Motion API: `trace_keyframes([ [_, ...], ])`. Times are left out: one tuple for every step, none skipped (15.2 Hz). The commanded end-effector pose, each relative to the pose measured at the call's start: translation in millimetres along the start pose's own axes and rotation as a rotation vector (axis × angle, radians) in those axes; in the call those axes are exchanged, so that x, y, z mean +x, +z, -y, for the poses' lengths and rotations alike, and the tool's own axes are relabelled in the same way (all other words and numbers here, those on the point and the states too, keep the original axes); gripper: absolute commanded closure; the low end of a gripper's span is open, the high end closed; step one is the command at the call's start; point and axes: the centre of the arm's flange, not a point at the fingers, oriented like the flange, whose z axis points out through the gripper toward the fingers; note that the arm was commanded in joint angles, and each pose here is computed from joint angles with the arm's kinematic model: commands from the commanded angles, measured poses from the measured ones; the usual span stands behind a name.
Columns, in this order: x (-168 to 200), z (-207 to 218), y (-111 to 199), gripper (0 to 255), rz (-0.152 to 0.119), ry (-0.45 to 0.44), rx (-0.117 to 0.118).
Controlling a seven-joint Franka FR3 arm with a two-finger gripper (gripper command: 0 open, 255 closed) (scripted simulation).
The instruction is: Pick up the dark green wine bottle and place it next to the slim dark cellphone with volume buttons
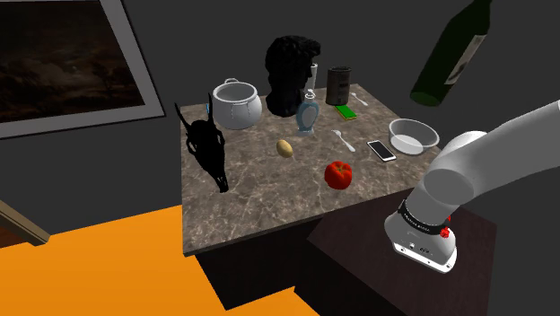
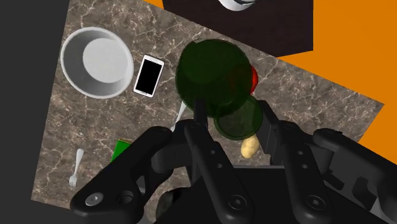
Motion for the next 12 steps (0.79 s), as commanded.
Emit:
trace_keyframes([
  [-22, -8, -13, 255, 0.001, -0.001, 0.001],
  [-21, -8, -8, 255, 0.001, -0.001, 0.001],
  [-21, -9, -3, 255, 0.001, -0.001, 0.001],
  [-20, -9, 2, 255, 0.001, -0.001, 0.001],
  [-20, -9, 8, 255, 0.001, -0.001, 0.001],
  [-19, -9, 13, 255, 0.001, -0.001, 0.001],
  [-19, -9, 18, 255, 0.001, -0.001, 0.001],
  [-18, -10, 23, 255, 0.001, -0.001, 0.001],
  [-18, -10, 29, 255, 0.001, -0.001, 0.001],
  [-17, -10, 34, 255, 0.001, -0.001, 0.001],
  [-16, -10, 39, 255, 0.001, -0.001, 0.001],
  [-16, -11, 44, 255, 0.001, -0.001, 0.001],
])
